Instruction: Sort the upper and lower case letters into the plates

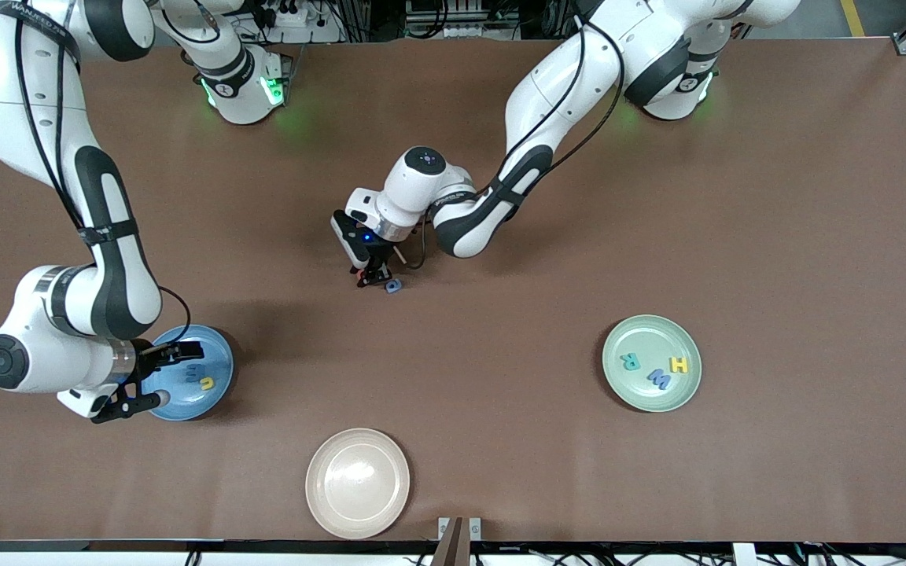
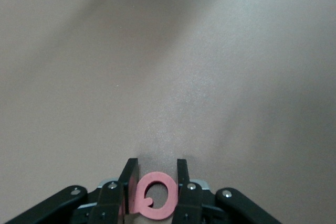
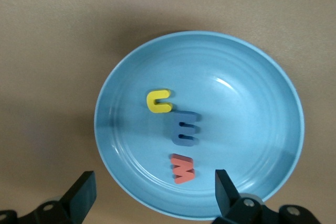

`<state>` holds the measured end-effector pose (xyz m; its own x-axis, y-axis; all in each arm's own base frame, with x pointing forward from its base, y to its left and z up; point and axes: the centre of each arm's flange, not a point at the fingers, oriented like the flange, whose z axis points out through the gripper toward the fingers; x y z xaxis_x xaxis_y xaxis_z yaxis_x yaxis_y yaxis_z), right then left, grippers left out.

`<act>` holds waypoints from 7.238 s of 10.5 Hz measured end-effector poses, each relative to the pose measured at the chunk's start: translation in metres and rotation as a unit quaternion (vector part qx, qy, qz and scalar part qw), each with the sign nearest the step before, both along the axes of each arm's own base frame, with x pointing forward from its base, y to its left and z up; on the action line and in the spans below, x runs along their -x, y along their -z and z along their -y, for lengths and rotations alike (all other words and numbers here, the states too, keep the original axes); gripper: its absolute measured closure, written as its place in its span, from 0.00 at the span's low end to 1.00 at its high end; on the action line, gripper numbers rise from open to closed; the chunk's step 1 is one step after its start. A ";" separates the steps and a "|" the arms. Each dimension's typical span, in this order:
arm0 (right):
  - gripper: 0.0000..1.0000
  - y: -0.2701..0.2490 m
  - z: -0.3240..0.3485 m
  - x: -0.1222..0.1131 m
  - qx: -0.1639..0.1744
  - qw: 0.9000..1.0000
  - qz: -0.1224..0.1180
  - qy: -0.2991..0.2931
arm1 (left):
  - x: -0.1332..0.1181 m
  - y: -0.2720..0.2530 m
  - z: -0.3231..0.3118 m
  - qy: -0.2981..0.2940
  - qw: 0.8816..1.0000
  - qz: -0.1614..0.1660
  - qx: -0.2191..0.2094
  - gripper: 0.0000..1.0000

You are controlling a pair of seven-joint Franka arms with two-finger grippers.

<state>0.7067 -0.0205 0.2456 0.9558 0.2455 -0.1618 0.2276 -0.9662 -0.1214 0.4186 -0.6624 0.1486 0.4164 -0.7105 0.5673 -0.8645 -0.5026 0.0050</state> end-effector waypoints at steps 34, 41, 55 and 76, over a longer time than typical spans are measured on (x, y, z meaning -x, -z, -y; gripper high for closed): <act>0.00 0.063 -0.421 0.193 0.015 0.985 0.063 -0.162 | -0.276 -0.154 -0.516 -0.383 0.842 -0.295 -0.239 0.66; 0.10 0.073 -0.401 0.189 0.018 0.986 0.072 -0.148 | -0.289 -0.178 -0.537 -0.406 0.843 -0.261 -0.239 0.00; 0.63 0.006 -0.082 0.052 0.044 0.992 0.112 0.031 | -0.252 -0.405 -0.607 -0.459 0.850 -0.183 -0.183 0.00; 0.00 -0.320 -0.006 0.133 0.047 0.992 0.109 0.049 | -0.169 -0.467 -0.676 -0.422 0.864 -0.220 -0.165 0.00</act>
